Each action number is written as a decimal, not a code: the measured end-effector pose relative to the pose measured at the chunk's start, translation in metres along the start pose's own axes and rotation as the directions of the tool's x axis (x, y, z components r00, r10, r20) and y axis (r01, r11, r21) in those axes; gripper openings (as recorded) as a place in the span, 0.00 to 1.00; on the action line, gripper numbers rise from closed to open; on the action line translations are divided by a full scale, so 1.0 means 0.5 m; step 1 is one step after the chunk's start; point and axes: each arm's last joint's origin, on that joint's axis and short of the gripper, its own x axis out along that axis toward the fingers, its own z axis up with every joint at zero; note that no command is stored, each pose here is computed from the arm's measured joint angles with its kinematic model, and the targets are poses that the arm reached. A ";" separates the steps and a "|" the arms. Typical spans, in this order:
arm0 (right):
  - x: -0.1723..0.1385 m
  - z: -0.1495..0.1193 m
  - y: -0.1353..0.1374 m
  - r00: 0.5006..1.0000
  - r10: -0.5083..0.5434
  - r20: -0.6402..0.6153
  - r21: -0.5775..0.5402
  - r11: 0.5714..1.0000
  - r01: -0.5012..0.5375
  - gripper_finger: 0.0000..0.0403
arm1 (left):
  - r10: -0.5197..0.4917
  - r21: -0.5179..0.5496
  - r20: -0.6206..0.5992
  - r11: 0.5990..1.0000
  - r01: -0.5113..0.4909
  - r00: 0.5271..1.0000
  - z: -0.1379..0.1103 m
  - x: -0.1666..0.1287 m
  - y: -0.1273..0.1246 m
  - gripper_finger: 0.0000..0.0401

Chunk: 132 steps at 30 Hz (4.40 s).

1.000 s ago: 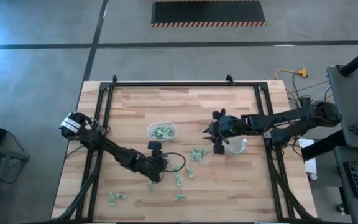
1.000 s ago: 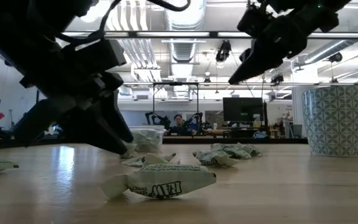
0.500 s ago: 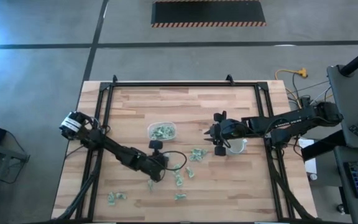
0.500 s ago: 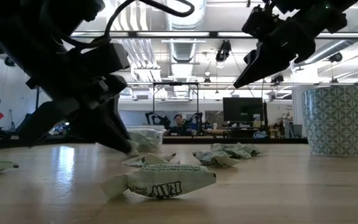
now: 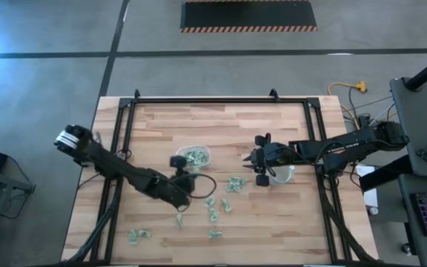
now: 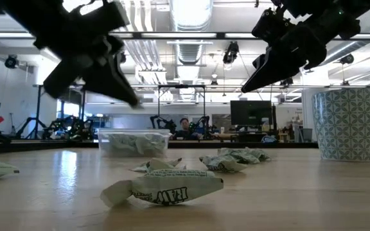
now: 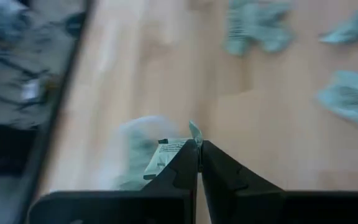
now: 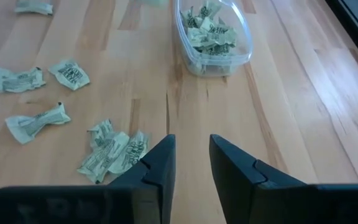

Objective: Pick and place Stevia / Truvia into bins
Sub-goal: Put the stevia packet into the transparent bin

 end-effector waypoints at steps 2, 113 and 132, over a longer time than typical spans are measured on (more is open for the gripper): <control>0.000 0.001 0.000 1.000 0.000 0.007 -0.002 1.000 0.000 0.21 | 0.059 0.005 -0.015 0.998 -0.059 0.998 -0.008 -0.015 0.025 0.00; 0.191 -0.008 0.080 0.962 0.147 -0.229 -0.060 0.985 -0.165 0.02 | -0.099 -0.297 0.110 0.946 0.128 0.989 -0.064 -0.116 0.059 0.53; 0.195 0.118 -0.011 0.964 -0.116 0.241 -0.075 0.988 0.138 0.02 | -0.113 -0.293 0.115 0.945 0.142 0.987 -0.063 -0.119 0.056 0.53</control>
